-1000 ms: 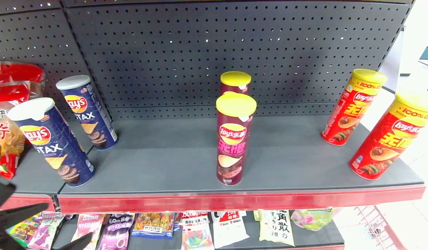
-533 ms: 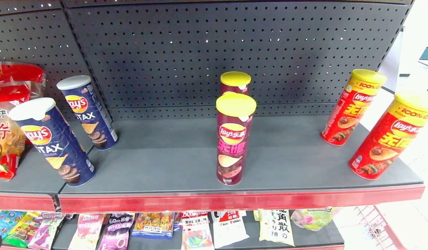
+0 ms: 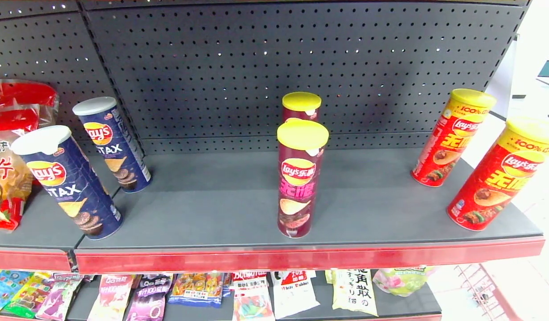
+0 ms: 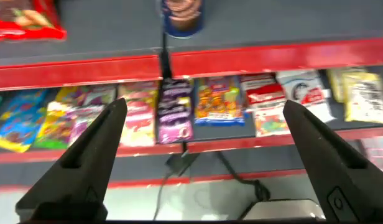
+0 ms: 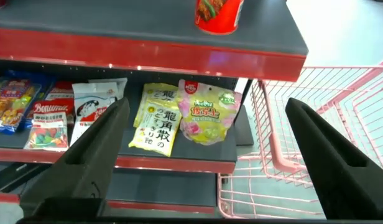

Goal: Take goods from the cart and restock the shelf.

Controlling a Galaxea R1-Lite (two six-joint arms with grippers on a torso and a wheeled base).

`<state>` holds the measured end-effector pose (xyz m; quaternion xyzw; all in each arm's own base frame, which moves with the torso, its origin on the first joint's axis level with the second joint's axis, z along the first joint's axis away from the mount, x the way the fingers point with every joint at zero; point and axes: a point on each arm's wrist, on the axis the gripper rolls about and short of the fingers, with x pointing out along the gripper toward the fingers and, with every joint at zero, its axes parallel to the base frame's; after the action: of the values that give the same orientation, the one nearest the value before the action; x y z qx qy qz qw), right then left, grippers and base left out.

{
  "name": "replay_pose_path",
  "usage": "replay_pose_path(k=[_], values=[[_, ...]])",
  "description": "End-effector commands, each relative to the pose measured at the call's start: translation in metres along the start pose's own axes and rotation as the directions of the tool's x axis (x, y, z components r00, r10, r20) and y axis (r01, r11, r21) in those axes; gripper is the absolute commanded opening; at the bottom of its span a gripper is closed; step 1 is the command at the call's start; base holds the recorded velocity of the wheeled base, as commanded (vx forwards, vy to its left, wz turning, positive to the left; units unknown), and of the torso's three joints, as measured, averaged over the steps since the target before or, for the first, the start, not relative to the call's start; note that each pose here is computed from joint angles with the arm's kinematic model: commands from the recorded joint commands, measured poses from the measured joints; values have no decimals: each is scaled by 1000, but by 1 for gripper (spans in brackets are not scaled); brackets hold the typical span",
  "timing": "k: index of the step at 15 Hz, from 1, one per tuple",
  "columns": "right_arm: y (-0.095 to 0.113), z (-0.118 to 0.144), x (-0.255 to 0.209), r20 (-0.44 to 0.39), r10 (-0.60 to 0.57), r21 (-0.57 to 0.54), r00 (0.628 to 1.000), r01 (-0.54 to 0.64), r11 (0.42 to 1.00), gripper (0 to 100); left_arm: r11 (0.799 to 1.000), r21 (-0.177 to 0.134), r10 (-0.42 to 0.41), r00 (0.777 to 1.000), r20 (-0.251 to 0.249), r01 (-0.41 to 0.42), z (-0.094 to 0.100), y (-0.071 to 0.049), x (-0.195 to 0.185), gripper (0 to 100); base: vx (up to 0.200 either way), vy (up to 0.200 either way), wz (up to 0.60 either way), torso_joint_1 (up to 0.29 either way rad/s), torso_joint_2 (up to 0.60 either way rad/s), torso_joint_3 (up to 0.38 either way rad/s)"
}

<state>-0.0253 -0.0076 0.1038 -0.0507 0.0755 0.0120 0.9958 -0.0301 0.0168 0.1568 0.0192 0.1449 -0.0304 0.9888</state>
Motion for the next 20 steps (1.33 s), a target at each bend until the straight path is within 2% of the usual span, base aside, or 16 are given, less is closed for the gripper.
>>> replay_pose_path(k=[1,2,3,4,5,6,8,10,11,12,13,14,15,20], values=[[1,-9,2,-10,3,-2,1000,-3,1000,100,999,-22,49,995,90,-47,-43,4,-6,100,0,0,0,0,0,0],[1,-11,3,-17,5,-2,1000,-5,1000,100,997,-22,81,993,88,-79,-51,5,-4,100,0,0,0,0,0,0],[2,-12,3,-21,16,0,1000,-16,1000,100,989,-28,147,987,66,-145,-67,5,4,100,0,0,0,0,0,0],[2,-13,3,-21,23,7,1000,-23,1000,100,989,-61,141,987,72,-136,-67,4,5,100,0,0,0,0,0,0],[2,-13,4,-21,31,14,999,-31,999,100,990,-77,128,989,80,-122,-67,4,6,100,0,0,0,0,0,0],[3,-14,5,-7,47,33,999,-47,998,100,994,-89,77,990,116,-67,-66,2,9,100,0,0,0,0,0,0],[4,-15,8,40,69,34,997,-71,997,100,993,-93,78,989,129,-67,-68,1,13,100,0,0,0,0,0,0],[4,-15,9,40,51,61,998,-53,997,100,990,-111,101,987,128,-87,-69,1,14,100,0,0,0,0,0,0],[4,-16,9,39,48,85,998,-51,995,100,988,-131,98,979,179,-75,-65,1,15,100,0,0,0,0,0,0],[4,-17,10,47,46,97,998,-50,994,100,990,-139,38,964,263,-1,-64,-2,21,100,0,0,0,0,0,0],[5,-18,13,85,59,102,995,-68,992,100,991,-128,-2,947,322,46,-71,-6,32,100,0,0,0,0,0,0],[6,-19,14,107,108,97,988,-118,988,100,992,-120,0,945,327,42,-71,-5,31,100,0,0,0,0,0,0],[7,-24,14,70,148,77,987,-153,985,100,994,-107,0,956,295,33,-72,-5,31,100,0,0,0,0,0,0],[7,-24,14,69,149,76,986,-155,985,100,993,-110,5,955,296,29,-72,-5,31,100,0,0,0,0,0,0]])
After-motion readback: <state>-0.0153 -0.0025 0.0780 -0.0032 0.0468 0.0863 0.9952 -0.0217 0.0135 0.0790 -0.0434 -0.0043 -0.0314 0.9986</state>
